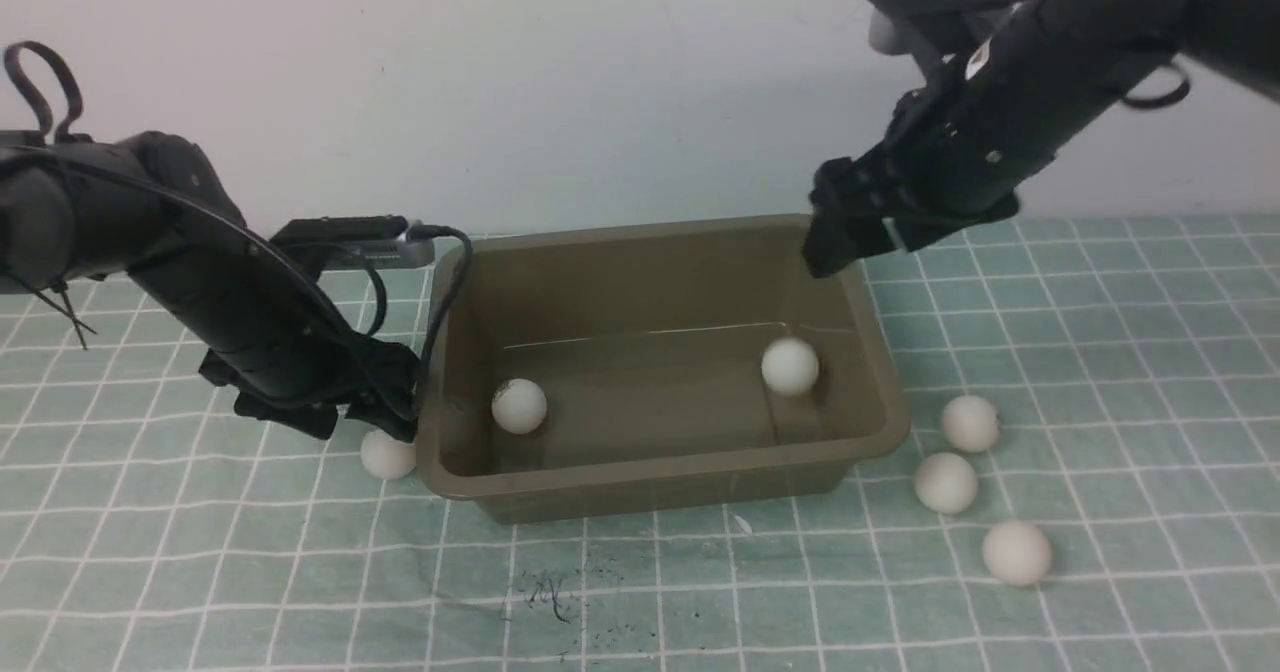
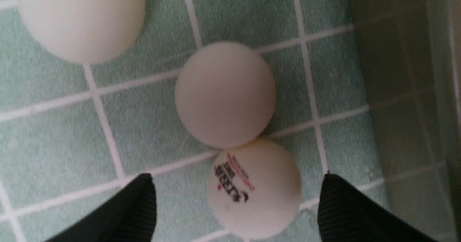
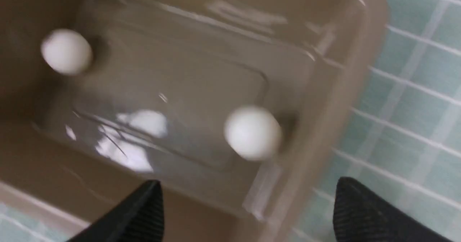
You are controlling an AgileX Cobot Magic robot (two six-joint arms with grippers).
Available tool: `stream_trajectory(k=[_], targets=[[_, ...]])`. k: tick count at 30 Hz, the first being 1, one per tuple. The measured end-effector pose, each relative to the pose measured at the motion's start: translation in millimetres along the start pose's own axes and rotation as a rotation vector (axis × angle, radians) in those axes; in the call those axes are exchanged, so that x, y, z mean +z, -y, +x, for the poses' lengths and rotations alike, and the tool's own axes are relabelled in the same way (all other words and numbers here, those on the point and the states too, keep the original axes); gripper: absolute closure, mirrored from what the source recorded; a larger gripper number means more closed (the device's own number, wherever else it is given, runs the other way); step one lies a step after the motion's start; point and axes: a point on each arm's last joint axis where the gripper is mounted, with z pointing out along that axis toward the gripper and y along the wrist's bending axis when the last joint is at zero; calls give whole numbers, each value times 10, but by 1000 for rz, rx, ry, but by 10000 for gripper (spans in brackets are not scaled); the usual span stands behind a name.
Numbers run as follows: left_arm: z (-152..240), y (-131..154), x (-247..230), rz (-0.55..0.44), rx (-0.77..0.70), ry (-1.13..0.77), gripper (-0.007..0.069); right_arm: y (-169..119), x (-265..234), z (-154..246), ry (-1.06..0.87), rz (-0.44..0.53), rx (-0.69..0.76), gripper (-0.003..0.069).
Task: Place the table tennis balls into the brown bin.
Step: 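Release the ping pong ball into the bin and lift the gripper away, then reach for and grasp a ping pong ball on the table beside the basket, then drop the ball into the bin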
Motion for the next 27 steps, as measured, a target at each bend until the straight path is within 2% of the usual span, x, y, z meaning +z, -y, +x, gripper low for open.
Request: stream_trajectory(k=[2, 3, 6, 8, 11, 12, 14, 16, 18, 20, 23, 27], targets=[[-8, 0, 57, -2, -2, 3, 64, 92, -120, 43, -19, 66, 3, 125], [-6, -3, 123, -2, -14, -4, 96, 192, -259, 89, -11, 122, 22, 176], [21, -8, 182, -1, -50, -43, 293, 389, -539, 303, 8, 201, 79, 330], [16, -10, 134, -8, -57, -75, 277, 488, -649, 568, -17, 213, 125, 452], [-27, -16, -35, -28, -46, -95, 272, 564, -659, 943, -68, 198, 213, 580], [-49, -8, -147, -35, -46, -93, 272, 568, -598, 1073, -84, 181, 241, 613], [-109, 41, -424, -43, -33, -48, 272, 556, -415, 1247, -84, 146, 279, 627], [-155, 163, -705, -28, -12, 22, 272, 533, -157, 1386, -77, 93, 312, 605], [-178, 325, -879, 10, 21, 79, 272, 517, 76, 1472, -77, 54, 324, 551], [-187, 556, -932, 60, 93, 112, 272, 505, 268, 1482, -75, 25, 317, 470], [-193, 859, -795, 104, 191, 108, 272, 492, 556, 1445, -93, 1, 300, 305], [-191, 1047, -420, 125, 224, 44, 248, 538, 884, 1436, -161, -1, 292, 113]])
